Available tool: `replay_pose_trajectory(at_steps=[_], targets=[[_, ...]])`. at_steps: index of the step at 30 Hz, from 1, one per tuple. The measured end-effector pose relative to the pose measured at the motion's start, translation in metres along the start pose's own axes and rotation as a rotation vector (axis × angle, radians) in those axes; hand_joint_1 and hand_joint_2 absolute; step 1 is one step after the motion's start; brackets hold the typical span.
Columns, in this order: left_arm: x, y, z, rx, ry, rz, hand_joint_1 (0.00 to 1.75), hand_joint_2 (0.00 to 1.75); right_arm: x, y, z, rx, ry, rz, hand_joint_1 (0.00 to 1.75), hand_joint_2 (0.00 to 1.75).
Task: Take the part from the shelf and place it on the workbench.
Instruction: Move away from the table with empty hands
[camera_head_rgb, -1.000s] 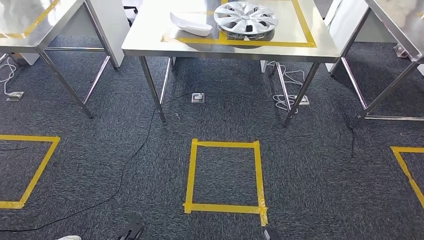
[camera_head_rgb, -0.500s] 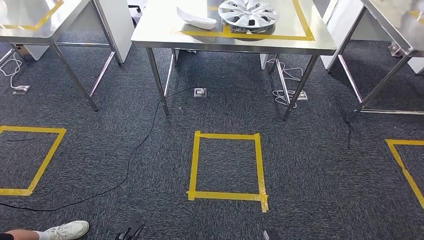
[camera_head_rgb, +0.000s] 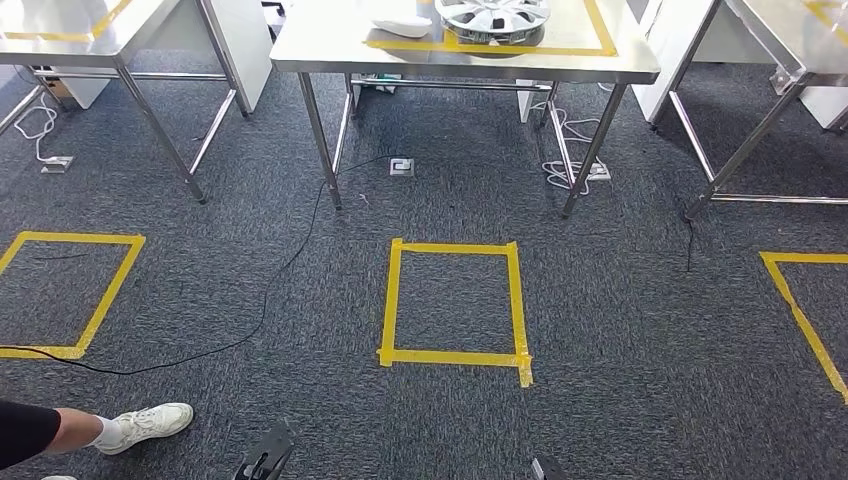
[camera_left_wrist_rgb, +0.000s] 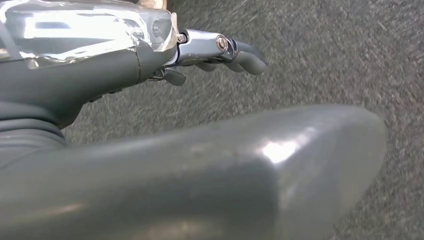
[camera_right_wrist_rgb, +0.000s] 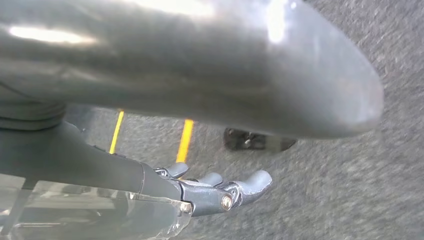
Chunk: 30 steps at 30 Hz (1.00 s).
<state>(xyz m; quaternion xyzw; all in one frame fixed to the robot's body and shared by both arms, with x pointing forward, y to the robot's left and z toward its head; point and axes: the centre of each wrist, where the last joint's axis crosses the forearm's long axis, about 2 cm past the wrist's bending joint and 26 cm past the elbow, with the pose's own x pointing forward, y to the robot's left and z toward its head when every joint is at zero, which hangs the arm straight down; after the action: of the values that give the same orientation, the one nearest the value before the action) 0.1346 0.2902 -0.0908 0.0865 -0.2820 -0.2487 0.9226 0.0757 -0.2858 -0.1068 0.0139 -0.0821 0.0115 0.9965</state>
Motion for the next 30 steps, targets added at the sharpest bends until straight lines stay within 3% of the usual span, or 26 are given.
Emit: replay_pose_trajectory(at_steps=[30], targets=[[-0.0032, -0.0001, 0.0007, -0.016, 0.047, 0.024, 0.00, 0.00, -0.0056, -0.0008, 0.0000, 0.010, 0.015, 0.036, 0.00, 0.00]])
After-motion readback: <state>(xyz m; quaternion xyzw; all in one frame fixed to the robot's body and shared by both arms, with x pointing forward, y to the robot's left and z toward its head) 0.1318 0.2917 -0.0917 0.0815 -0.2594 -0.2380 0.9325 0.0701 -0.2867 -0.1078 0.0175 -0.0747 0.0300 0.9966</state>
